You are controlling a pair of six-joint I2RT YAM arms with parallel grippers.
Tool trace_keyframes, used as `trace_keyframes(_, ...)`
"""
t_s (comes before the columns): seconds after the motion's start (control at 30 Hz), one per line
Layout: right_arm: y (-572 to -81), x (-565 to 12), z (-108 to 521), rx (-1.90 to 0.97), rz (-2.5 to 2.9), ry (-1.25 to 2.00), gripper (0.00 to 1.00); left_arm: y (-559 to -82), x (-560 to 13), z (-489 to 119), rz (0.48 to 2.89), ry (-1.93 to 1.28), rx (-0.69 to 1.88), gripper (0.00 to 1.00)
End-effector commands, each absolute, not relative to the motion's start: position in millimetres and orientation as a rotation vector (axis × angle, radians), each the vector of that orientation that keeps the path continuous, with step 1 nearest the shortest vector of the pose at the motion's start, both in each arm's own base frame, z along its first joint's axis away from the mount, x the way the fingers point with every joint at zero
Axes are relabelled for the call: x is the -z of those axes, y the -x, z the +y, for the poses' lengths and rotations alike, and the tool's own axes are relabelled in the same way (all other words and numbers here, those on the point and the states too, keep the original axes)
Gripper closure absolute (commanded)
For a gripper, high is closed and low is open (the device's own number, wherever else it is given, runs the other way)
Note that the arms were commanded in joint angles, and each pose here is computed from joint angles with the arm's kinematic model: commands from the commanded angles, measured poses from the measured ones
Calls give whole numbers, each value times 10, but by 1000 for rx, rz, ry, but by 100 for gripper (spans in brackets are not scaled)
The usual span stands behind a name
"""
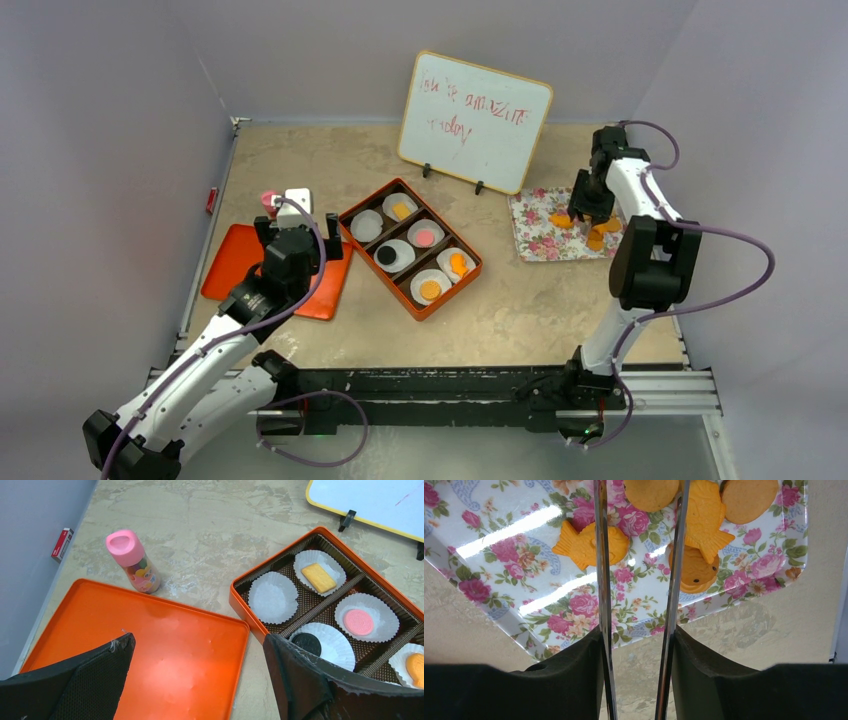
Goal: Pack the cookies
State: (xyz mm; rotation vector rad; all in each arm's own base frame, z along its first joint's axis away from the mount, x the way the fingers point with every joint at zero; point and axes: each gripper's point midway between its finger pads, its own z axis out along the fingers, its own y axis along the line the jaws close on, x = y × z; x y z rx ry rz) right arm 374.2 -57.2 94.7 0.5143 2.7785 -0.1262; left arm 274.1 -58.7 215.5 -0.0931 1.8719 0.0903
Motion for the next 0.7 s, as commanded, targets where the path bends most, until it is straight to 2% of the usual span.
trace_keyframes(0.0, -3839, -1093, -584, 95, 2733, -494, 53, -2770, -2213, -595, 1853, 97, -81, 1)
trace_keyframes(0.43, -3747, -1229, -537, 65, 2707, -477, 72, -2777, -2197, -616, 1859, 89, -76, 1)
trace_keyframes(0.67, -3680, -1381, -513, 51, 2670, -464, 77, -2779, -2205, -618, 1857, 90, -73, 1)
